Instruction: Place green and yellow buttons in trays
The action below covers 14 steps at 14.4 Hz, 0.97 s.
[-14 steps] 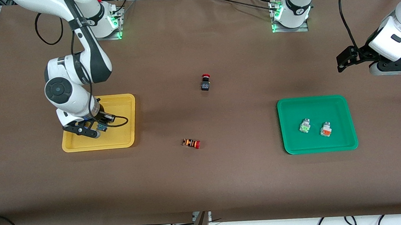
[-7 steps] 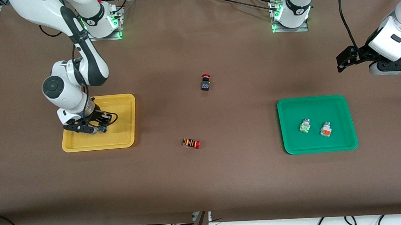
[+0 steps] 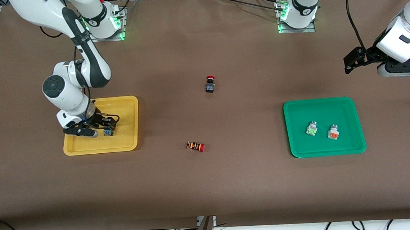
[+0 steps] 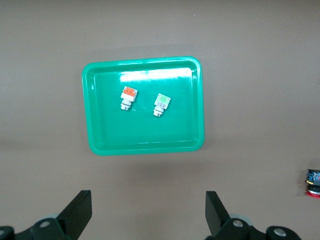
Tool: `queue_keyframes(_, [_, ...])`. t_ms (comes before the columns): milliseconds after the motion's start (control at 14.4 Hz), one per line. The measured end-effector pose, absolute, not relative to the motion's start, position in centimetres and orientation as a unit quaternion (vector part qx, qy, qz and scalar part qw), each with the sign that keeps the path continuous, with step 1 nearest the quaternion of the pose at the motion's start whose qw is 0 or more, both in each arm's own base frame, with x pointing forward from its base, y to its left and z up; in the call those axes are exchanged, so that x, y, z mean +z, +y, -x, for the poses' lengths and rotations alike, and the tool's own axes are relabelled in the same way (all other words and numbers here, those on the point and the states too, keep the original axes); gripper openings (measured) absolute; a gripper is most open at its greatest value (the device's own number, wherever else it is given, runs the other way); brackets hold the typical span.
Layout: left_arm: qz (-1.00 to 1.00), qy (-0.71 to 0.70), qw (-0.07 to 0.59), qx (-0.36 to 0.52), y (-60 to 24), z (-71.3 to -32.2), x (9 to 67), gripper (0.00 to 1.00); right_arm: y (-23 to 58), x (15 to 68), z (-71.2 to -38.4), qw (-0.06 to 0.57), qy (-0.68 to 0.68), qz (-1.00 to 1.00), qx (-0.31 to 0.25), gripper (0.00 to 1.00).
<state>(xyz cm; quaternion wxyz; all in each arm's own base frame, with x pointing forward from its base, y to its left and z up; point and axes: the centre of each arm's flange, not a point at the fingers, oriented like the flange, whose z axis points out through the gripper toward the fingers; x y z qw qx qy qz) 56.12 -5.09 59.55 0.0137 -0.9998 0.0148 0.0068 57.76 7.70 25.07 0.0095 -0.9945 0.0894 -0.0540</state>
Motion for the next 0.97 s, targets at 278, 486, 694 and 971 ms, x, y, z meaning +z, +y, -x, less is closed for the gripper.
queue_keyframes(278, [1.000, 0.015, 0.014, 0.007, -5.1, -56.1, 59.5, 1.00, 4.5, 32.2, -62.2, 0.008, 0.074, 0.997, -0.023, 1.00])
queue_keyframes(486, [1.000, 0.015, 0.014, 0.007, -5.1, -56.1, 59.5, 1.00, 2.6, 38.3, -64.7, 0.014, 0.070, 0.997, -0.019, 1.00])
queue_keyframes(694, [1.000, 0.015, 0.014, 0.007, -5.1, -56.1, 59.6, 1.00, 3.1, 44.8, -65.8, 0.019, 0.062, 0.998, 0.000, 1.00])
queue_keyframes(971, [1.000, 0.015, 0.014, 0.007, -5.1, -56.1, 59.6, 1.00, 2.7, 56.1, -64.9, 0.020, 0.058, 0.998, 0.013, 1.00])
